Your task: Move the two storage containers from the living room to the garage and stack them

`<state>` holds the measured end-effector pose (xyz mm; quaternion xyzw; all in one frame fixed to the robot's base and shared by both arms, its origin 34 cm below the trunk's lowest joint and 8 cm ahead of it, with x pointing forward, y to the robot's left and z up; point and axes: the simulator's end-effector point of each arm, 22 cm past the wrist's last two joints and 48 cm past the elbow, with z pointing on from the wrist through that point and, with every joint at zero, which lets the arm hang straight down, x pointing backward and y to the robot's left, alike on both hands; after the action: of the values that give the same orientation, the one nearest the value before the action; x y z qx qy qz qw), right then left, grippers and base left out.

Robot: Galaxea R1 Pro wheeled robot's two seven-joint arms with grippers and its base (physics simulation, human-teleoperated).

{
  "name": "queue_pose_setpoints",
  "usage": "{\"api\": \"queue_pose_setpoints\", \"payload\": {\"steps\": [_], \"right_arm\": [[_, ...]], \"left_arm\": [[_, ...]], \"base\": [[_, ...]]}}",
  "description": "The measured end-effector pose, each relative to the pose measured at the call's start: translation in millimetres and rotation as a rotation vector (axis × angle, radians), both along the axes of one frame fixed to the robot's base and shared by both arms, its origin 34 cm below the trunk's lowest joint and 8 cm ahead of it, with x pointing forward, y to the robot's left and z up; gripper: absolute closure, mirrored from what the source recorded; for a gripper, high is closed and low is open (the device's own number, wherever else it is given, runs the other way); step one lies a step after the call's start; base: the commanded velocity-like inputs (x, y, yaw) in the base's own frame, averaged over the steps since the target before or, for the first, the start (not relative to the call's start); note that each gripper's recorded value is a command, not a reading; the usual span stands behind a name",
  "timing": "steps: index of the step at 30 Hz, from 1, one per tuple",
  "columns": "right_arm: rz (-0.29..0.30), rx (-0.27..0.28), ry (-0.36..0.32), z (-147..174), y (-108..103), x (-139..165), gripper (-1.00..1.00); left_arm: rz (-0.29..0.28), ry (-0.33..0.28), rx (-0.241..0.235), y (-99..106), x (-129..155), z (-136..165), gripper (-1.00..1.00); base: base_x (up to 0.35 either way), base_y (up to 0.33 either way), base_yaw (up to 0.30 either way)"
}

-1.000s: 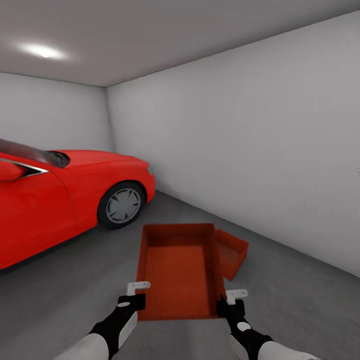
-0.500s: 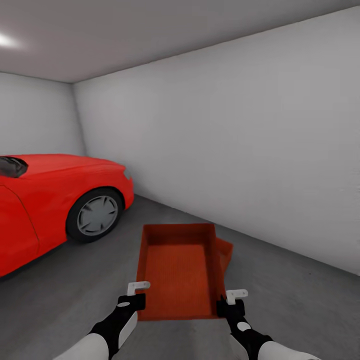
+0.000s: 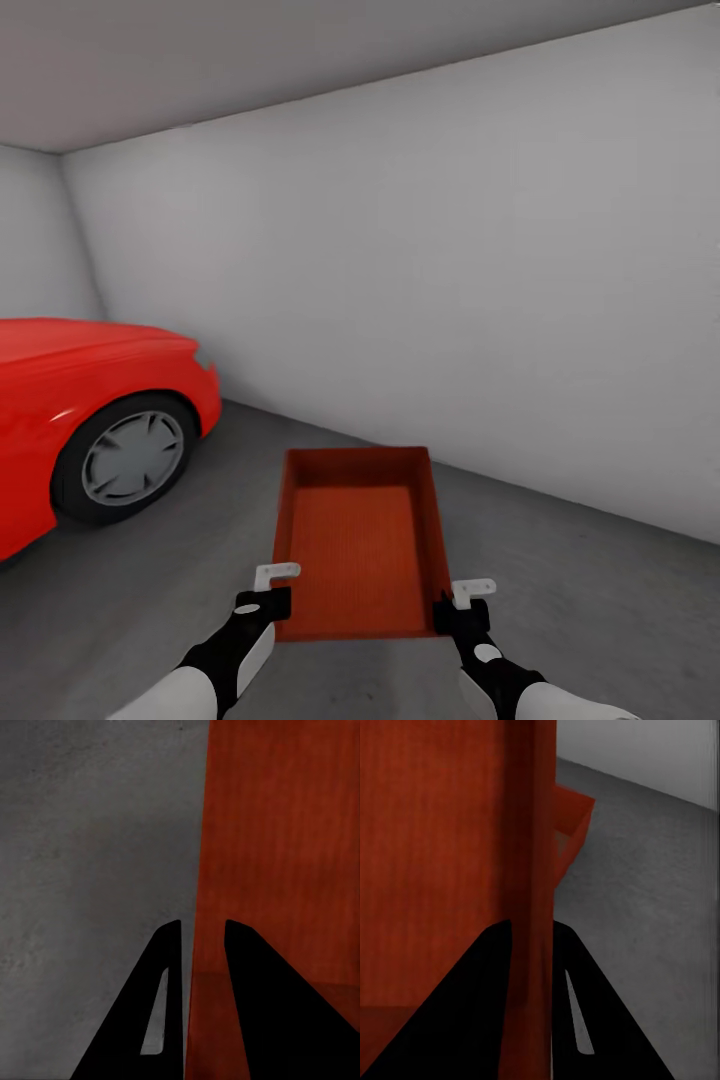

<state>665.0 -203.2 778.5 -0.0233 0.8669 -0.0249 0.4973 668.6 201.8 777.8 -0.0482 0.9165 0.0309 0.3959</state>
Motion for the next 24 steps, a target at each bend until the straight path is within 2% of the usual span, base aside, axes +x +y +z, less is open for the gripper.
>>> {"api": "queue_pose_setpoints", "payload": {"steps": [11,24], "right_arm": [[0.0,0.0,0.007,-3.6,0.3,-1.1,1.0],[0.0,0.0,0.008,-4.0,0.3,-1.3,1.0]], "left_arm": [[0.0,0.007,0.0,0.3,-1.1,-3.7,1.0],[0.0,0.008,0.0,0.3,-1.3,-4.1,1.0]], "base": [[0.32,0.096,-0.104],[0.32,0.109,-0.005]]}}
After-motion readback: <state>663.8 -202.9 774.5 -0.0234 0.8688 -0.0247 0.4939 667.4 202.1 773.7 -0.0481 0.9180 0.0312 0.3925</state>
